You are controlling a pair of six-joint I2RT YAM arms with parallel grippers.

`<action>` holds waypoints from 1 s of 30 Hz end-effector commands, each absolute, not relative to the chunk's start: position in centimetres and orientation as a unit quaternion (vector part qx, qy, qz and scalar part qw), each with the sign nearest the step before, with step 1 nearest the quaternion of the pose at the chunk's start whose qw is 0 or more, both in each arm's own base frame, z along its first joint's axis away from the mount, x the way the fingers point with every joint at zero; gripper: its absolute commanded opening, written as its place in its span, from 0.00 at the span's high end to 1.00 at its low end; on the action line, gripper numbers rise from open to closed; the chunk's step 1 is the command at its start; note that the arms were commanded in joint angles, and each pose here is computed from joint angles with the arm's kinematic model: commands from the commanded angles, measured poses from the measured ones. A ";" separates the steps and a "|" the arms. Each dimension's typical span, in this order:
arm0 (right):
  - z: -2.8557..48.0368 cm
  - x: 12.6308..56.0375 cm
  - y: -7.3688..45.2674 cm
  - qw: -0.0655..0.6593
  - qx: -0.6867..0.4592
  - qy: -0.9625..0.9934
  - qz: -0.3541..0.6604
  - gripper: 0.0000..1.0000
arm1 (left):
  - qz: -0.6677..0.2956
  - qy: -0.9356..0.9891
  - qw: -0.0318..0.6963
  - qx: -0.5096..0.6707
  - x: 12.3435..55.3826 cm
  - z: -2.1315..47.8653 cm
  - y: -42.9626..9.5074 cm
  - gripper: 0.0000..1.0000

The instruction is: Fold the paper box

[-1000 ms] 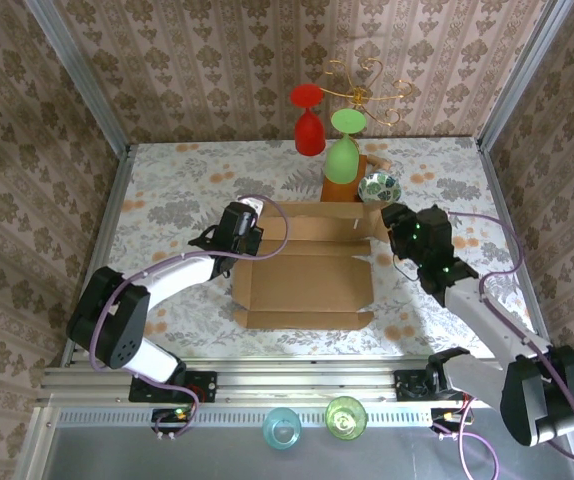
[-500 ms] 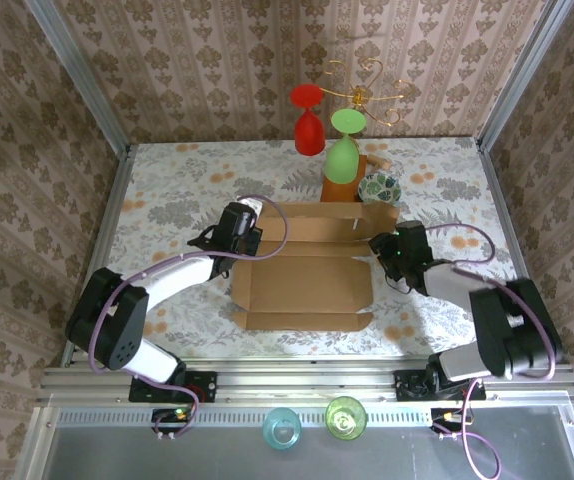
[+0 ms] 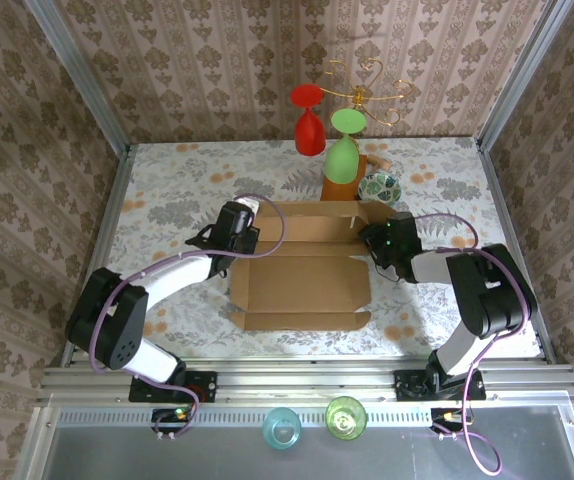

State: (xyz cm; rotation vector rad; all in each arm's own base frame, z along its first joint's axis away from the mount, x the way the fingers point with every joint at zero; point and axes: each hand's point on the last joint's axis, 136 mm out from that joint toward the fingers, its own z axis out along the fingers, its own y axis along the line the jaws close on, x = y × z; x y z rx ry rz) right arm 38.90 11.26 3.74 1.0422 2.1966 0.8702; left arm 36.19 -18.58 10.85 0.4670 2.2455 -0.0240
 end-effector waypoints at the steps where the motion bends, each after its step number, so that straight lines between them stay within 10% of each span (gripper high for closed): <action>1: 5.3 39.4 12.8 0.280 0.377 0.806 0.359 0.55 | -0.004 0.898 0.399 0.184 36.0 10.5 -18.0 1.00; 30: 6.1 38.4 17.9 0.270 0.366 0.809 0.373 0.62 | -0.012 0.907 0.396 0.145 36.2 10.3 -17.0 1.00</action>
